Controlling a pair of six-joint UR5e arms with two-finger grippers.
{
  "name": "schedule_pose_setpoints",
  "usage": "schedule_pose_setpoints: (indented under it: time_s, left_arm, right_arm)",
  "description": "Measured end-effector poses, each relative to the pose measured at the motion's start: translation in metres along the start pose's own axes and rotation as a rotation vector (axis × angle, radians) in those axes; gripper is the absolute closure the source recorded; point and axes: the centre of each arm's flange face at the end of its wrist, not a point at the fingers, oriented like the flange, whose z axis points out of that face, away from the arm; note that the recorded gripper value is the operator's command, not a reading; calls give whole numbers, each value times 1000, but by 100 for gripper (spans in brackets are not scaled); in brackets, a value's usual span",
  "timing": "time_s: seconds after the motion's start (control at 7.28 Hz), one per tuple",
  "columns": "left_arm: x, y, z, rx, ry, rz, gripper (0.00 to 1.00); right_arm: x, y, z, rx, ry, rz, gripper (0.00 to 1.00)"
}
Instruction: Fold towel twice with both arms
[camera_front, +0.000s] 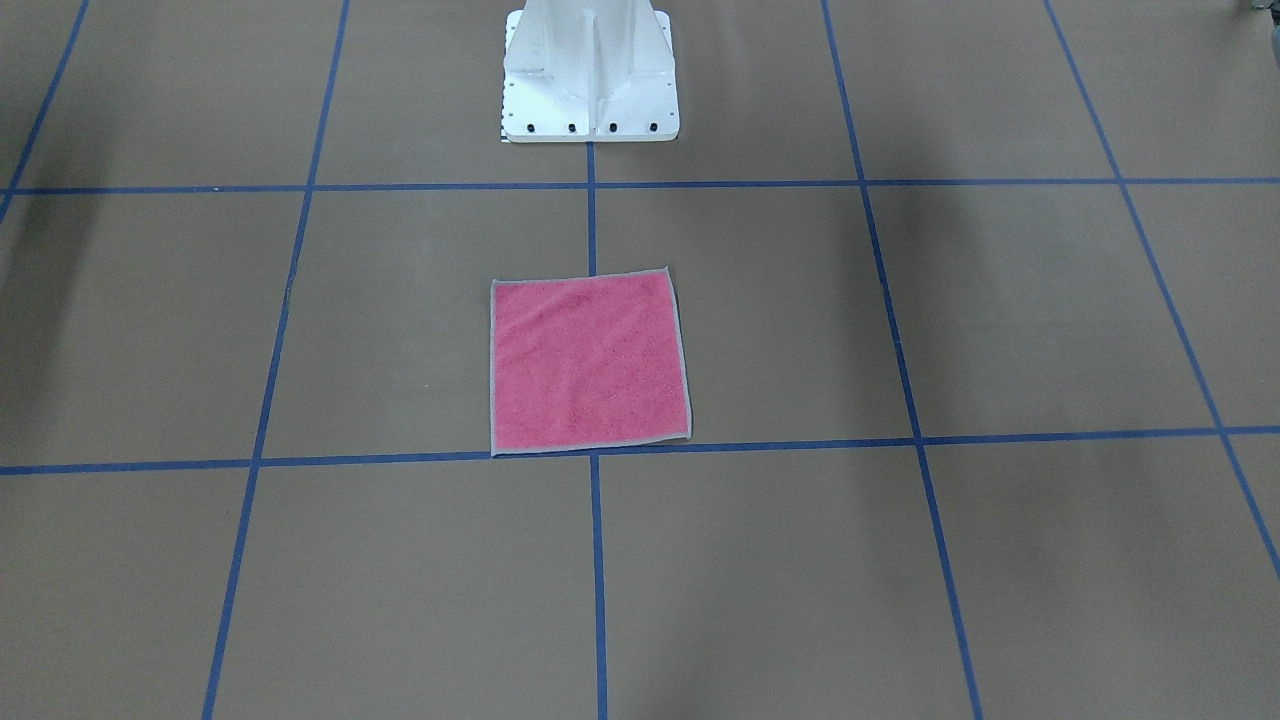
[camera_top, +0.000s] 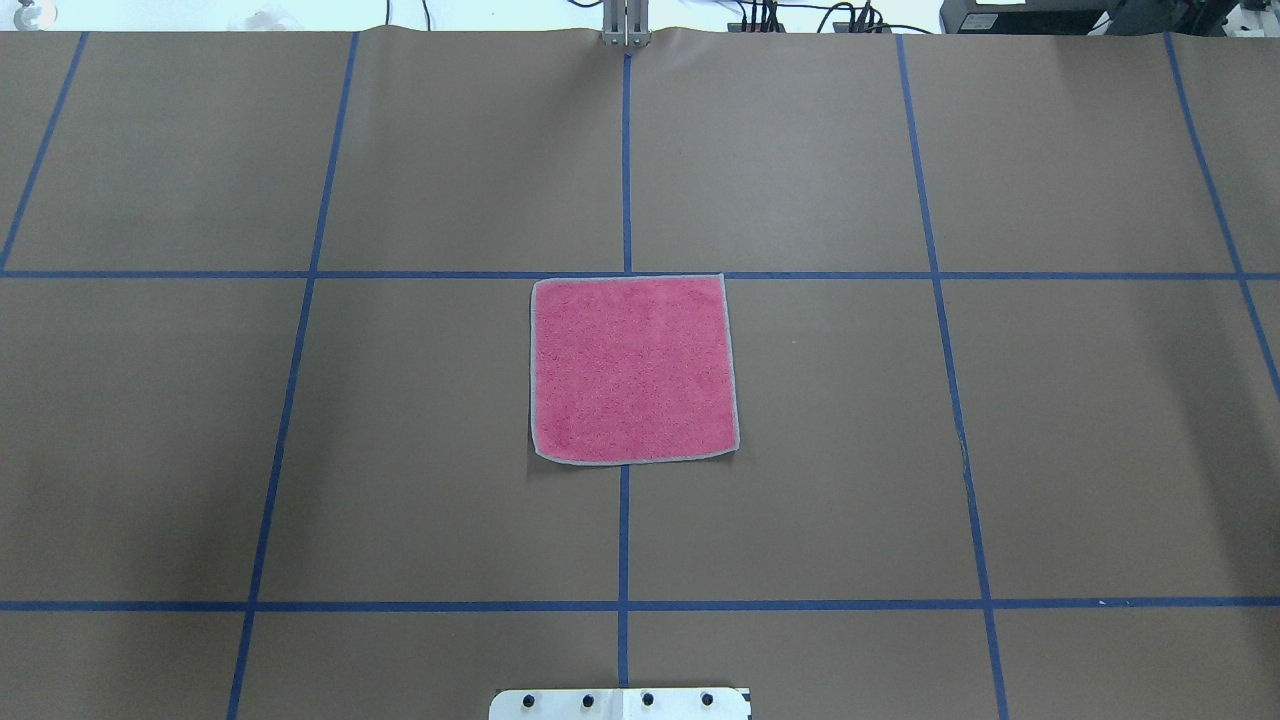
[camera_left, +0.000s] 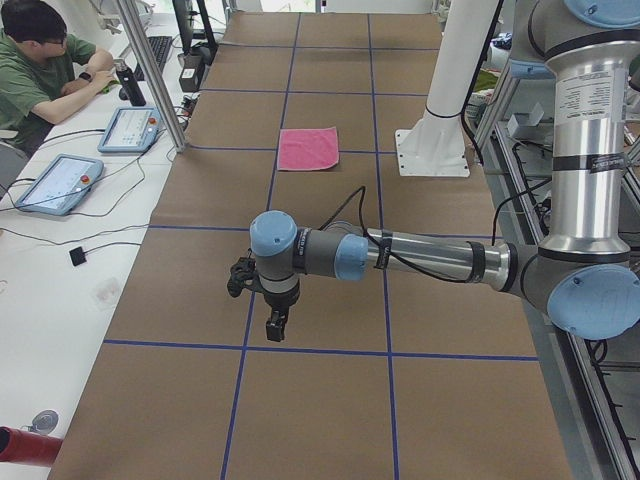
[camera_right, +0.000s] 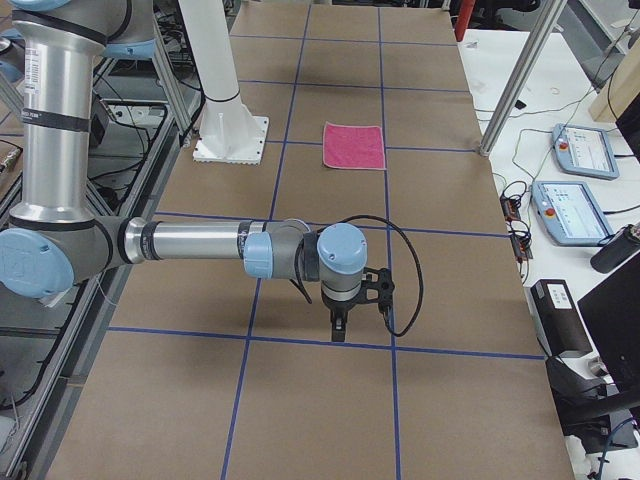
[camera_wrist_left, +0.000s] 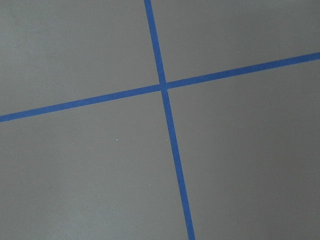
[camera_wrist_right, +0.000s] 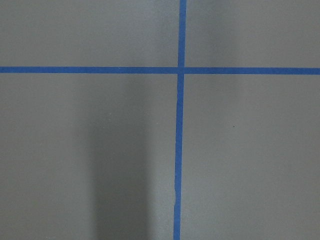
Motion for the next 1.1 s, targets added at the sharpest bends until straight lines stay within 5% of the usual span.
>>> schedule_pose_setpoints:
  time_s: [0.69, 1.1]
  left_arm:
    - [7, -9, -9, 22, -3, 20, 0]
    - [43, -40, -26, 82, 32, 64, 0]
  right_arm:
    - [-5, -7, -6, 15, -1, -4, 0]
    - [-41, -47, -26, 50, 0, -53, 0]
